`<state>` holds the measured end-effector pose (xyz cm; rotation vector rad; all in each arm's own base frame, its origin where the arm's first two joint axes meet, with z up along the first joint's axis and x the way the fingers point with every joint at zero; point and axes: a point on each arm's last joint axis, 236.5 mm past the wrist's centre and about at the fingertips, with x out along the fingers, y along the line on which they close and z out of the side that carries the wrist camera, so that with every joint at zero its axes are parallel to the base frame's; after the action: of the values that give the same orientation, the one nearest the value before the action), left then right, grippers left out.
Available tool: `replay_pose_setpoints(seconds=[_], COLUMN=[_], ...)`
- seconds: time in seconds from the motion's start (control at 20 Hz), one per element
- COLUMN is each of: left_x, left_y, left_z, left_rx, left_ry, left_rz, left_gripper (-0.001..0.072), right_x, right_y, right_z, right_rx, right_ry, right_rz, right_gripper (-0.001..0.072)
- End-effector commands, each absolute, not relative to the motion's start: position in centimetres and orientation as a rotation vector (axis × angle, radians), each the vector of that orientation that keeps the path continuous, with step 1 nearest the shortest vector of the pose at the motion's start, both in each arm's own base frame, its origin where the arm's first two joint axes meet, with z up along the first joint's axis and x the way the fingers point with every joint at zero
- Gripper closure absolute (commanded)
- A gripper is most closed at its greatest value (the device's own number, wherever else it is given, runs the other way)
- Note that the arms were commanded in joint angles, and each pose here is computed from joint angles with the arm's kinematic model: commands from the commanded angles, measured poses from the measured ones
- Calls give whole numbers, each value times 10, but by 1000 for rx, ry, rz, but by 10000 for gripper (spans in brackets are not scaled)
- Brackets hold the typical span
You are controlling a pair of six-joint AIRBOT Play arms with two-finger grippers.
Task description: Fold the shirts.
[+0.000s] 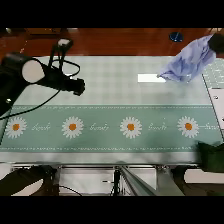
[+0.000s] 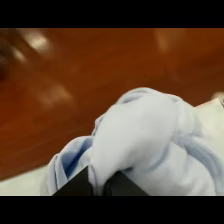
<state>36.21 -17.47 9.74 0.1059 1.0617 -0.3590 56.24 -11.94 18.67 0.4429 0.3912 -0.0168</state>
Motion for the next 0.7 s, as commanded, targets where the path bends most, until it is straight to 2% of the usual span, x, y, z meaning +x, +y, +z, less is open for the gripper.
replay_pose_setpoints(seconds=[0.0,0.15,0.3,0.45,0.65], left_x=[368,351,312,269,244], left_y=[-178,-171,-153,-133,-122], left_z=[168,240,271,271,273], left_rx=[77,49,47,65,73], left_ry=[917,783,763,836,862], left_rz=[-381,-399,-404,-397,-395], left_gripper=[80,80,79,80,80], right_x=[508,447,392,339,295], right_y=[-54,11,83,158,213], right_z=[313,388,404,356,260], right_rx=[368,312,321,272,67], right_ry=[229,119,180,456,809], right_rz=[146,278,463,695,827], right_gripper=[692,692,692,692,691])
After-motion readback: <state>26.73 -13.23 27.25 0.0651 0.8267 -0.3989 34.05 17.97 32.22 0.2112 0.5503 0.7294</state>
